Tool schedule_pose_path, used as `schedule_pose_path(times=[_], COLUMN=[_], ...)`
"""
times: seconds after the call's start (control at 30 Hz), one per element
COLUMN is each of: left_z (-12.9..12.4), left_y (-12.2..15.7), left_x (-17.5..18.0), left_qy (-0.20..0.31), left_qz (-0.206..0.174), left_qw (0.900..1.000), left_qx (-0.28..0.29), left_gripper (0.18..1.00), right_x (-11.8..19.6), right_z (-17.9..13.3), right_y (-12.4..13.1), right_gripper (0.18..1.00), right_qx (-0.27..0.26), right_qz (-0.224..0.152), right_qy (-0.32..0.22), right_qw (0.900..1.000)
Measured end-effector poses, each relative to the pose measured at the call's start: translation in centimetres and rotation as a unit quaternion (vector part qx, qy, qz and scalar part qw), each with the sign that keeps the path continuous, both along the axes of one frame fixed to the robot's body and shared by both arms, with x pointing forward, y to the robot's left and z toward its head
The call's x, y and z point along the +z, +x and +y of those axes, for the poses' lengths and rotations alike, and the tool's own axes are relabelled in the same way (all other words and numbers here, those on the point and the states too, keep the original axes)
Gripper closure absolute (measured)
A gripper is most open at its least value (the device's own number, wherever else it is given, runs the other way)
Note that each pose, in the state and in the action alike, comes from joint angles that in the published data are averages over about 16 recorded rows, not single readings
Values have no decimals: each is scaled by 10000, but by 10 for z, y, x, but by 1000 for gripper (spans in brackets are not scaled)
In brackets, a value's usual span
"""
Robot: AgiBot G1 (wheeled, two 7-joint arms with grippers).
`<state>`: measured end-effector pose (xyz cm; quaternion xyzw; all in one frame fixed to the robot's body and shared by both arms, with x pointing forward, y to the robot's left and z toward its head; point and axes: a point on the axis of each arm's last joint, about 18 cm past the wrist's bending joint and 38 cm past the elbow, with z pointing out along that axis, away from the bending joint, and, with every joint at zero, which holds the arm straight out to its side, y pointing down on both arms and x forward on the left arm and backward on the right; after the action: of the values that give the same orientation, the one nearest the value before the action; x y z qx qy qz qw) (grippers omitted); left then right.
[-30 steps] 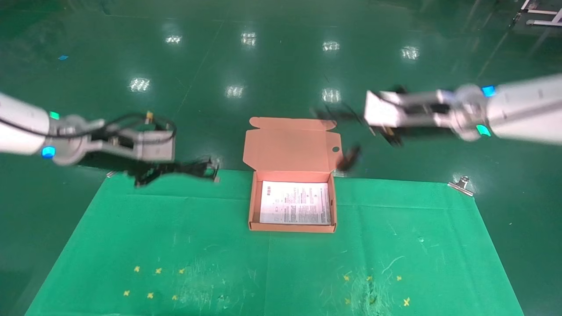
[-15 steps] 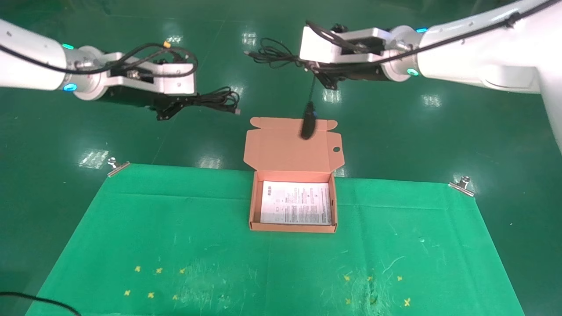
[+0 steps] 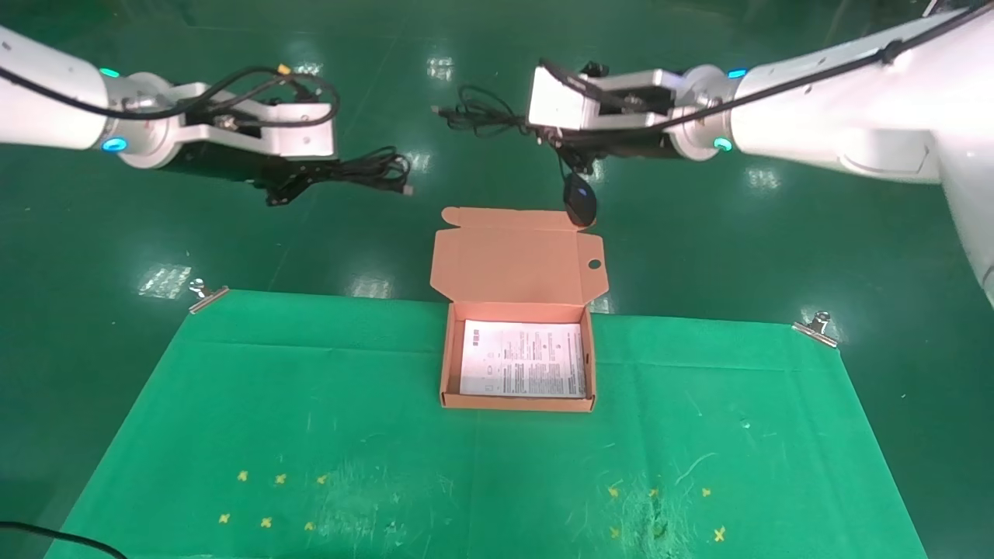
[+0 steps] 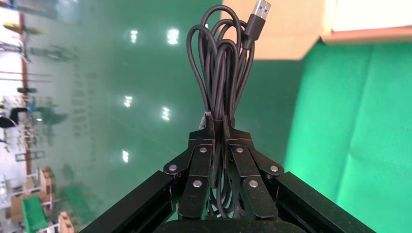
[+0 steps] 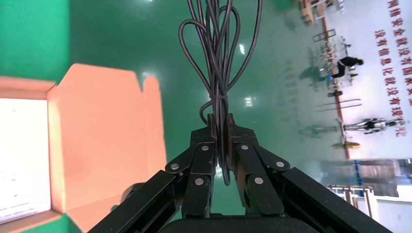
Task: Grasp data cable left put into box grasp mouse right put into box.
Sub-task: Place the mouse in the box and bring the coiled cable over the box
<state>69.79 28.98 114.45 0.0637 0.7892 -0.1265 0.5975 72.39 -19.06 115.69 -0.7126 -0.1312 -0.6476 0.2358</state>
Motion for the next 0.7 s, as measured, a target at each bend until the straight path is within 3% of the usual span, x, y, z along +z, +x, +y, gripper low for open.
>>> schedule_pose_path(times=[0.7], left_z=[62], left_y=[-19], left_x=[-25], left_qy=[-36], left_qz=[390], left_qw=[9942], left_qx=[1006], left_gripper=[978], right_x=[-63], right_z=[42], right_y=[11], right_gripper=[970], right_qx=[299], right_qz=[502], right_qy=[-134], right_qw=[9982])
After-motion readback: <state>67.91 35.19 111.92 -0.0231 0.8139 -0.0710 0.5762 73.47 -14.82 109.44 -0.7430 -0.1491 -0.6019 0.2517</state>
